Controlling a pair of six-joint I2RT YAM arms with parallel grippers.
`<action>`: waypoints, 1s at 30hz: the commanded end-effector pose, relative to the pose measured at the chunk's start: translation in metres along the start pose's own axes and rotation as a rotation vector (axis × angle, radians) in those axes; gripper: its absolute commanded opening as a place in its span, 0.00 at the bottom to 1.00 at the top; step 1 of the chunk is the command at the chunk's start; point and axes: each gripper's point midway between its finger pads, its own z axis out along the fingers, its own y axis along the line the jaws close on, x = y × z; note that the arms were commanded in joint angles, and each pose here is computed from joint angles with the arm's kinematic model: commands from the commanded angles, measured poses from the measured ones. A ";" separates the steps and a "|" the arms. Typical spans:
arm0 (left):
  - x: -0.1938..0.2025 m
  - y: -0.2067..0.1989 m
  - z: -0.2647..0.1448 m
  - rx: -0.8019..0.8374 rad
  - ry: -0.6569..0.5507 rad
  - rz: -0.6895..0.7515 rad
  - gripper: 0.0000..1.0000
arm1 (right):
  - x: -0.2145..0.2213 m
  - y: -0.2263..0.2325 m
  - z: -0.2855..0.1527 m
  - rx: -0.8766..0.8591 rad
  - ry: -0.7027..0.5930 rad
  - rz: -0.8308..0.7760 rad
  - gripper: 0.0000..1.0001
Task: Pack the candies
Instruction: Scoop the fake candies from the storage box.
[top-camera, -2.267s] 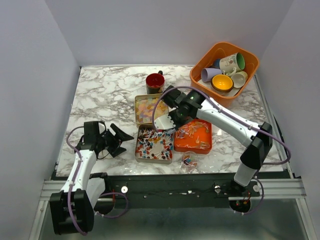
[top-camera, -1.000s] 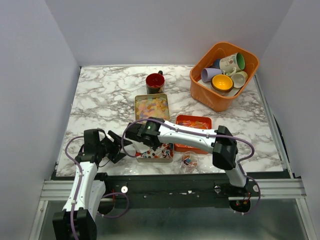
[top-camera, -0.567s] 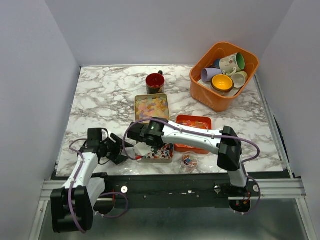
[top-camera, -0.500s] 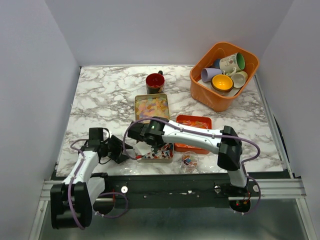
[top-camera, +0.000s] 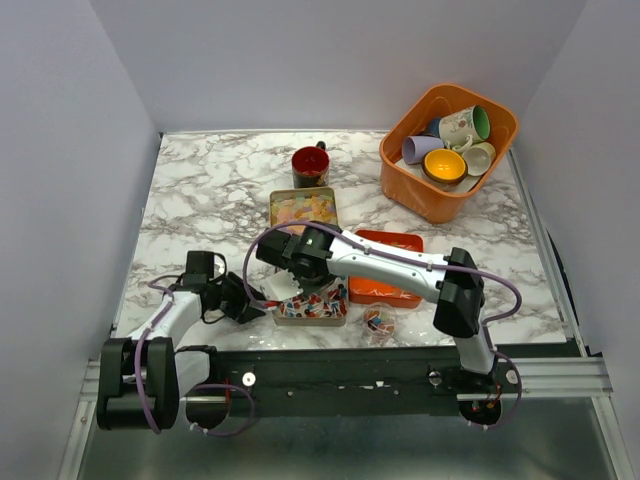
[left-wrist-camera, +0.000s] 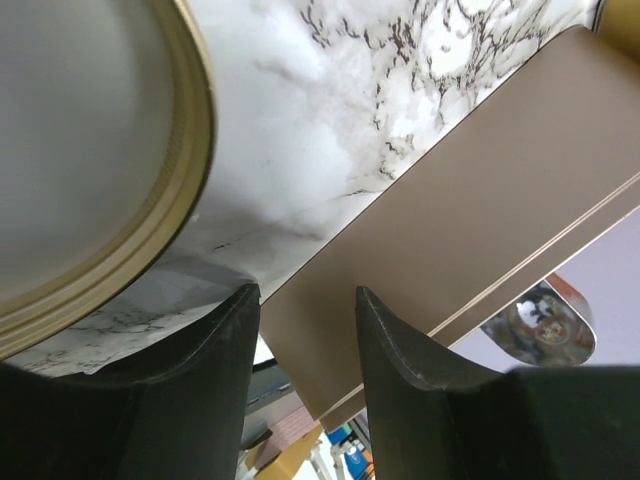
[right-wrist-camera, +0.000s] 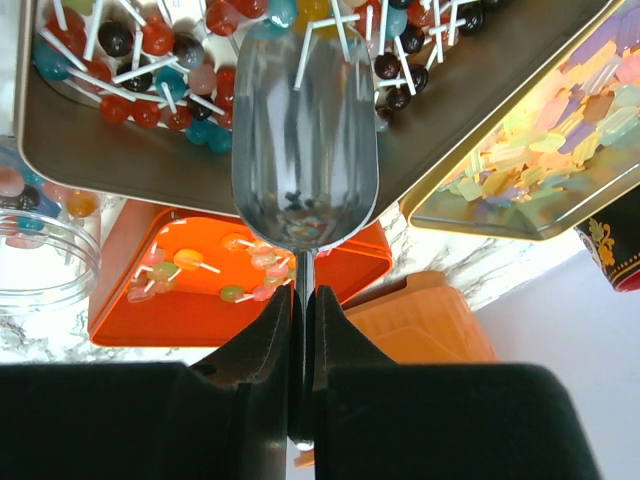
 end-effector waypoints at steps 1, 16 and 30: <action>0.008 -0.013 0.002 0.029 0.040 0.035 0.53 | -0.041 0.015 0.023 -0.091 -0.169 -0.033 0.01; 0.007 -0.015 0.003 0.024 0.036 0.043 0.49 | 0.050 -0.023 0.019 0.040 0.210 0.078 0.01; 0.005 -0.016 0.000 0.038 0.009 0.071 0.48 | 0.080 -0.048 0.036 0.086 0.342 0.102 0.01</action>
